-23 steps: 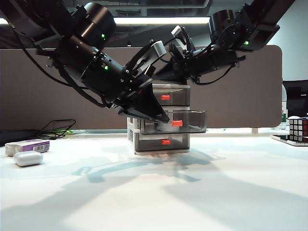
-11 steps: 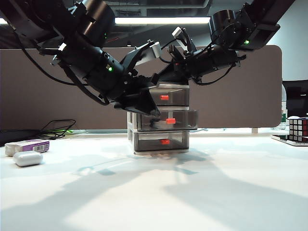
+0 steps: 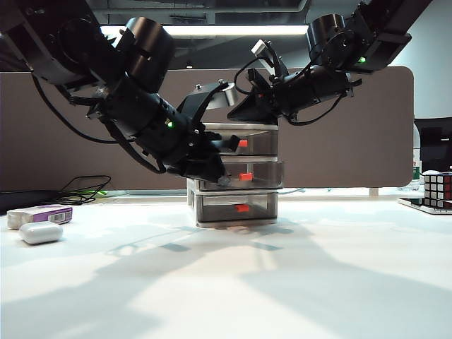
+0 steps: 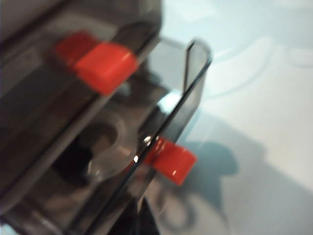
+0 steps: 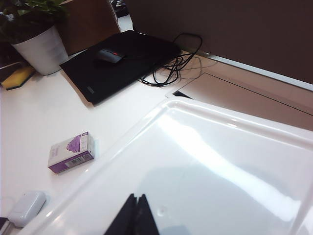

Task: Open the second layer of the drawer on the table, pick up the transparent tape on the table and put it in, and finally close the drawer.

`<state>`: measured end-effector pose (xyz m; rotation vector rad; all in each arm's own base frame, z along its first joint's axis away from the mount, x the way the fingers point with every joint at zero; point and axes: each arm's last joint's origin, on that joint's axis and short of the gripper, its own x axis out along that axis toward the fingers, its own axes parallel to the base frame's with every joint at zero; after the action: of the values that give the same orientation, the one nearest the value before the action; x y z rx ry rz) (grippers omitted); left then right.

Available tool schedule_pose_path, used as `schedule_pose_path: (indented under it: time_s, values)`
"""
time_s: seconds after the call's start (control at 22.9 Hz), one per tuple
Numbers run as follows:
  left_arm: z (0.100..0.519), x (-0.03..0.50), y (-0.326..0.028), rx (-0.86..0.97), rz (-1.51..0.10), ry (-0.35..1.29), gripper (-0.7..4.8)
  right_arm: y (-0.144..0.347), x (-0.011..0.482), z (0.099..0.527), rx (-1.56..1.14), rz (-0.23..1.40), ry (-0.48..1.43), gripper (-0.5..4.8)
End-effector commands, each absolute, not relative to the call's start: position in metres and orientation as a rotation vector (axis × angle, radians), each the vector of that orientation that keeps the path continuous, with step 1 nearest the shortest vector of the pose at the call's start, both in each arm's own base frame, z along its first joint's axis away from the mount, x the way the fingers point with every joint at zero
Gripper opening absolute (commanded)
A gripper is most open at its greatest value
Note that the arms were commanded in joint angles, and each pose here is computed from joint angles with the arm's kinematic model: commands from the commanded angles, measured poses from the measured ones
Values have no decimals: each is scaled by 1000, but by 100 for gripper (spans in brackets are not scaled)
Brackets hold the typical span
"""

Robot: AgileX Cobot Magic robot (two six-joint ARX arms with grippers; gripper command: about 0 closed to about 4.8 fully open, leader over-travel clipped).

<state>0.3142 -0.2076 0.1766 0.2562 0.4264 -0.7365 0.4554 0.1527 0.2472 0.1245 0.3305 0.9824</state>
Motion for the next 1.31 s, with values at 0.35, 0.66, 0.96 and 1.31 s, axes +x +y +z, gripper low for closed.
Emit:
schedule_pose_path:
  time_s: [0.35, 0.66, 0.96, 1.31]
  values:
    - [189, 322, -206, 258, -549, 297, -6, 153, 454, 242, 119, 976, 365, -5]
    - [193, 326, -202, 245, -531, 259, -6, 153, 454, 242, 114, 973, 364, -5]
    - [201, 317, -200, 269, -620, 317, -6, 153, 452, 256, 106, 1032, 295, -5]
    - [262, 243, -153, 253, -605, 223, -6, 133, 397, 333, -28, 1017, 269, -5]
